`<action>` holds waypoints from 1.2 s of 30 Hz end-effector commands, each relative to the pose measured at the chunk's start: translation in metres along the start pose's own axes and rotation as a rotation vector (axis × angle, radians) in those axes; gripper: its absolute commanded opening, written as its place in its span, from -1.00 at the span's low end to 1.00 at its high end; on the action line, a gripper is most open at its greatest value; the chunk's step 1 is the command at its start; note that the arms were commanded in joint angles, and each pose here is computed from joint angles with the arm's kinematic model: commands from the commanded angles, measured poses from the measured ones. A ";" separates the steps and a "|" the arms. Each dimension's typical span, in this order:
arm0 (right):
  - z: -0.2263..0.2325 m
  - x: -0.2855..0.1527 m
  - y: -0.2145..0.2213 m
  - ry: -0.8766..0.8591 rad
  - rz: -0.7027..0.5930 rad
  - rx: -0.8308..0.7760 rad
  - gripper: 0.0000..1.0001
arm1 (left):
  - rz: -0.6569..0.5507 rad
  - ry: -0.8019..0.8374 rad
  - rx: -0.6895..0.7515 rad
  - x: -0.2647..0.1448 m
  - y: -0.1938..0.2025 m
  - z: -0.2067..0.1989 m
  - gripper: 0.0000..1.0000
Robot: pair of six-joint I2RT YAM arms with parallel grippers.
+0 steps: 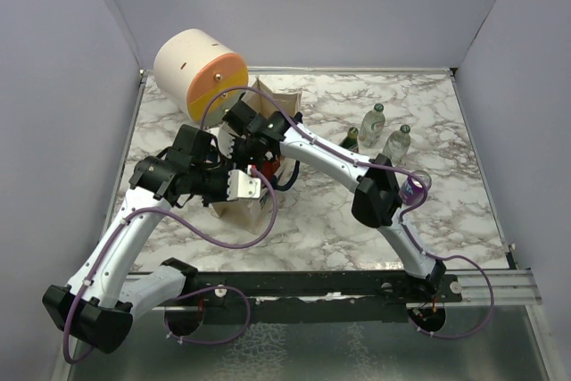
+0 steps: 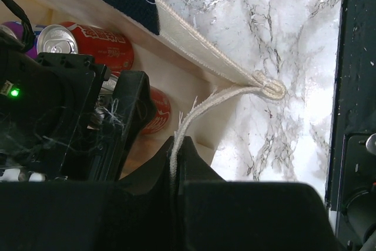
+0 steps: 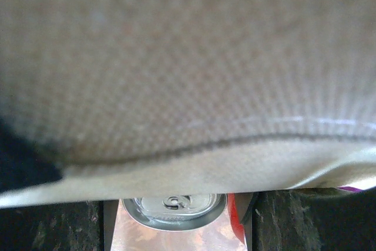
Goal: Place the beverage into the canvas bag
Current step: Place the drink in the canvas bag.
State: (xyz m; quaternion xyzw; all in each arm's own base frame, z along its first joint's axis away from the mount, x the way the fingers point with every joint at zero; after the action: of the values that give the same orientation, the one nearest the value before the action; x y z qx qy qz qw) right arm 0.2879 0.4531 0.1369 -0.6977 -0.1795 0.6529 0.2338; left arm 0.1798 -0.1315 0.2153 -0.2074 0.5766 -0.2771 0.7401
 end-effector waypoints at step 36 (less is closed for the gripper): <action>0.006 -0.058 -0.038 -0.171 -0.325 0.059 -0.97 | -0.226 -0.538 -0.571 -0.089 -0.036 0.037 0.97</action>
State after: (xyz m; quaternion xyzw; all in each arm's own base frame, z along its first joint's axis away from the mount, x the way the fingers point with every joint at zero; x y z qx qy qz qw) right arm 0.2852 0.4444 0.1477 -0.6110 -0.2220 0.6956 0.3058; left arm 0.1809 -0.1066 0.2850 -0.4452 0.4485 -0.1455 0.7612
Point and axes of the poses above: each gripper's point midway between its finger pads, its own x axis out along the fingers, its own z axis along the line the jaws close on, y = z × x, the point moved 2 cm from there along -x, back along the fingers, and after that the axes turned 1 degree about -x, right-handed, at the moved point
